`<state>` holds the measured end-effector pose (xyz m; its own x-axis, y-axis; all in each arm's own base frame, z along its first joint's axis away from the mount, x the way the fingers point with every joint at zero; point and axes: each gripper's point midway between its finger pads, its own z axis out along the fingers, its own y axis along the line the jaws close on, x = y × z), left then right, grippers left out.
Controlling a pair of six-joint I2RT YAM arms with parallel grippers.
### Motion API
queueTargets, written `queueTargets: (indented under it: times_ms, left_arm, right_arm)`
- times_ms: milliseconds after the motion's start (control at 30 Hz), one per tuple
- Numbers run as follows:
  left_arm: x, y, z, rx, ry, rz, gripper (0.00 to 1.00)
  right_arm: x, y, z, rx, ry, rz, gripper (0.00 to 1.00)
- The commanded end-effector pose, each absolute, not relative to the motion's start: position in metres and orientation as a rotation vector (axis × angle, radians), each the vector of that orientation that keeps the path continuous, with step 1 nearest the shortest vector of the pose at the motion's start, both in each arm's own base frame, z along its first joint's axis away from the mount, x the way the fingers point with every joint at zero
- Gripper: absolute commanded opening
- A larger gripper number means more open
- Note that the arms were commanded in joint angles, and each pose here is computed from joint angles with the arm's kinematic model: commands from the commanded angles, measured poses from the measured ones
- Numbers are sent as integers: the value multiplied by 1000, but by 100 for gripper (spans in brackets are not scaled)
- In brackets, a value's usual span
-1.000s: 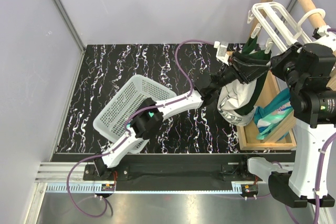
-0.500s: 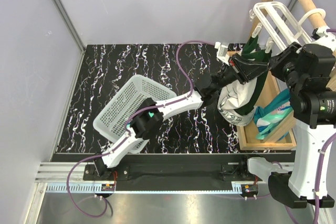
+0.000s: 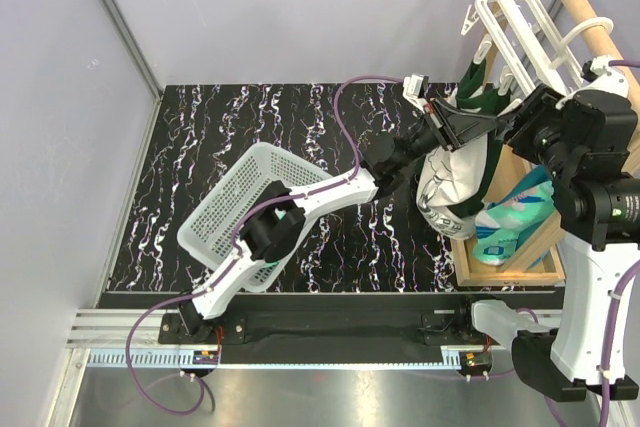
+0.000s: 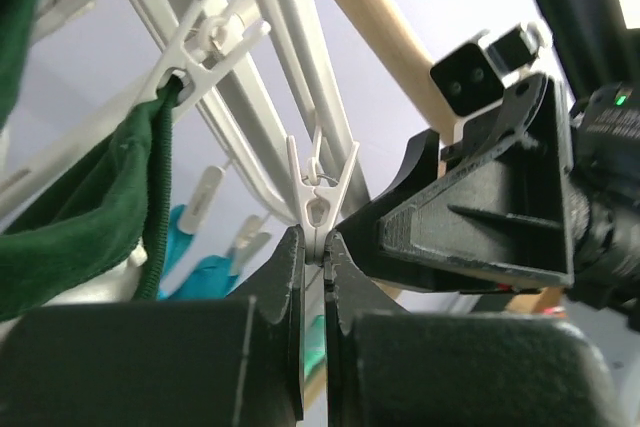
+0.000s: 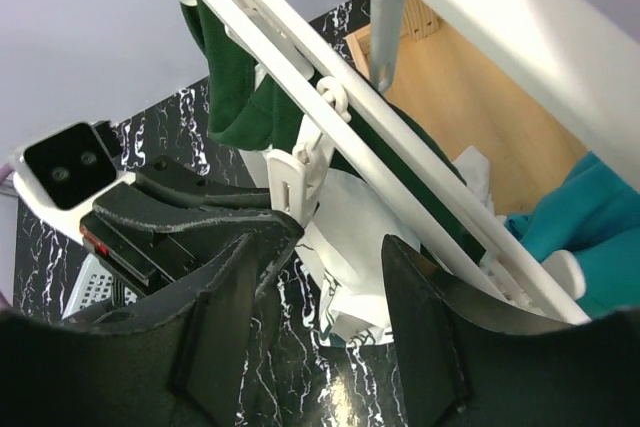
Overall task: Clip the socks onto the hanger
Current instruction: Open the clamp at the hanger.
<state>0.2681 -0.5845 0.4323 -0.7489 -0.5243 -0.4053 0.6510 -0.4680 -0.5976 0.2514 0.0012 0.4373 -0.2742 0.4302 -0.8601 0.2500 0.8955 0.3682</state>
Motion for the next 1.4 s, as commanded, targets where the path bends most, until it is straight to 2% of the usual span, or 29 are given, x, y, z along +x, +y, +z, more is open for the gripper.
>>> queueTargets:
  times_ms: [0,300,767,1367]
  left_arm:
    - [253,-549,475,217,890,-2401,0]
    - [246,-527,492,125,868,-2578,0]
    - [249,-515,504,20,826,-2712,0]
    - [248,-510,516,-24,802,-2750,0]
  right_arm:
    - [250,-6,454,457,1797,142,60]
    - [261,0,475,420,1695,198,60]
    - [281,-4,474,543,1602,252,51]
    - [294,-26,472,716,1524,203,50]
